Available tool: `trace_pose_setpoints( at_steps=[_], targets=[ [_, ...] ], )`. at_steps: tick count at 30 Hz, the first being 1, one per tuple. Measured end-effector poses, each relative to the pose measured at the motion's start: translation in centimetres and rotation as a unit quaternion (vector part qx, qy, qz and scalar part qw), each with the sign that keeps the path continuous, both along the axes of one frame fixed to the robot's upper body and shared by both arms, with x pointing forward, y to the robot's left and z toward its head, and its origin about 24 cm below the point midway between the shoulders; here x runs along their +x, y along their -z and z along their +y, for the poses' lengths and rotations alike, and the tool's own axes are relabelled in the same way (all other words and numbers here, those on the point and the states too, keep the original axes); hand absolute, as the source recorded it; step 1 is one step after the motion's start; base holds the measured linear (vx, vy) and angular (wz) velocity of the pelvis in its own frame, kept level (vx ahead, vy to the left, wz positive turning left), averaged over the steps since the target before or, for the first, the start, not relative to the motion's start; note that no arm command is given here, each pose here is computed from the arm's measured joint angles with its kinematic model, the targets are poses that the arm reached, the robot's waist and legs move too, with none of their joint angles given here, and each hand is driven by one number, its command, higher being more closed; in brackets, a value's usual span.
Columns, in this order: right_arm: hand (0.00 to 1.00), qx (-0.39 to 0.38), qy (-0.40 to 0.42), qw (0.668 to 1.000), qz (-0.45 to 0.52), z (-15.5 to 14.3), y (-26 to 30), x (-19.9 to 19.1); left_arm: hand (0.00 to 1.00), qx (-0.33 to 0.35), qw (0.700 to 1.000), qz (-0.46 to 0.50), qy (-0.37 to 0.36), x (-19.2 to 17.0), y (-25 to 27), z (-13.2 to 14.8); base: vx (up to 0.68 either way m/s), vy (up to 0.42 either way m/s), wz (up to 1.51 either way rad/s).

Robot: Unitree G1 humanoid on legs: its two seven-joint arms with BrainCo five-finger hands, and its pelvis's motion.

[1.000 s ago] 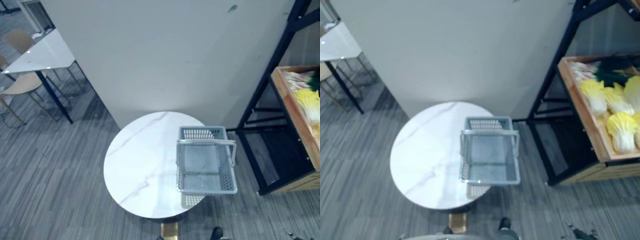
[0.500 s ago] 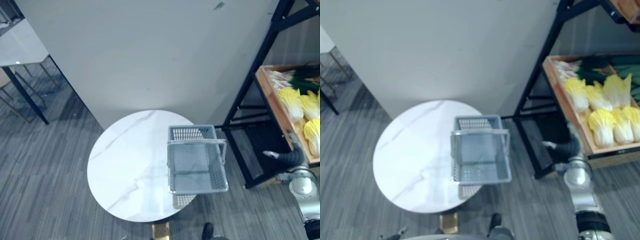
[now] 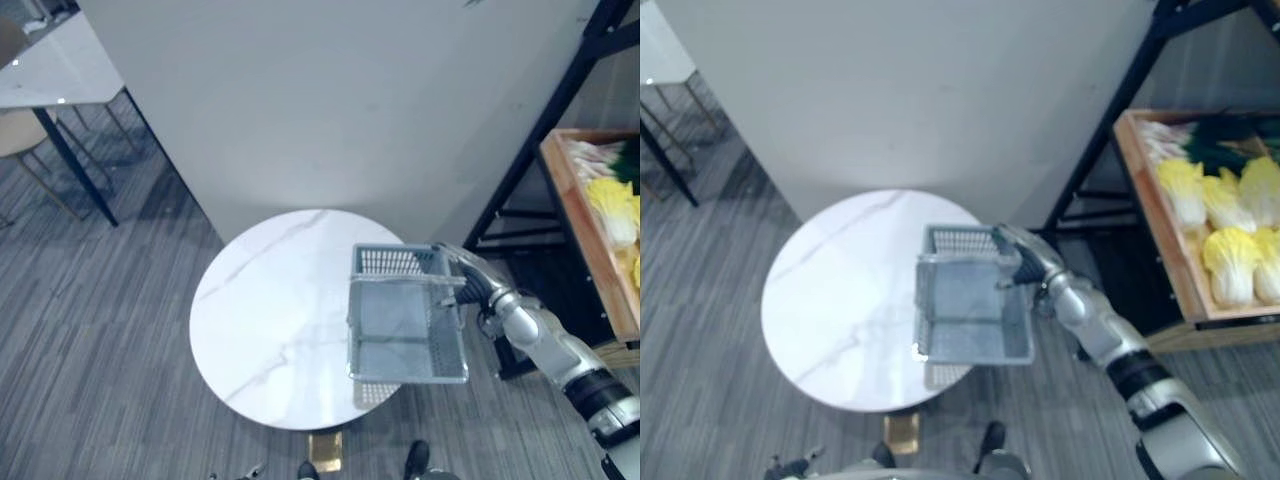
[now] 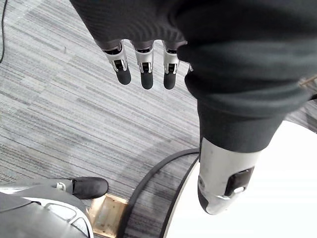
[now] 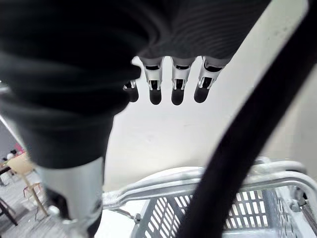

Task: Pick vegetable in the basket

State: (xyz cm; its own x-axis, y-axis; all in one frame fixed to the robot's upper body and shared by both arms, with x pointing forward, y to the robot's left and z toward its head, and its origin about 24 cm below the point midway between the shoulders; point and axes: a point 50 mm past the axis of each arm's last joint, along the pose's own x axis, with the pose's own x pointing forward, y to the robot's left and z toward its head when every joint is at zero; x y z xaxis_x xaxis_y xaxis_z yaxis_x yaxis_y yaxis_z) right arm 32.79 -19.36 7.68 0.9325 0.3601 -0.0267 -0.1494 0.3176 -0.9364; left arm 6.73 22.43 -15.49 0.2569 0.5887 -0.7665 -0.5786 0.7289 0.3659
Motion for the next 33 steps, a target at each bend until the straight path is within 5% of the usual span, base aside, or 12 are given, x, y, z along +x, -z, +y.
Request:
trace_pose_setpoints(
  at_steps=[17,32,33],
  targets=[
    [0.0,-0.083,0.041,0.996,-0.008,-1.1,-1.8,3.3,0.0,0.0,0.999,-0.031,0.014,1.4,-0.4,-0.3,0.0,-0.006,0.04],
    [0.0,-0.082,0.021,0.996,-0.011,1.0,-2.0,4.0,0.0,0.006,0.999,-0.041,0.033,2.5,-0.7,-0.1,0.0,-0.004,0.03],
    [1.0,-0.083,0.02,0.996,-0.01,1.1,-2.0,4.0,0.0,0.006,0.999,-0.041,0.033,2.5,-0.7,0.0,0.0,0.0,0.0]
  ],
)
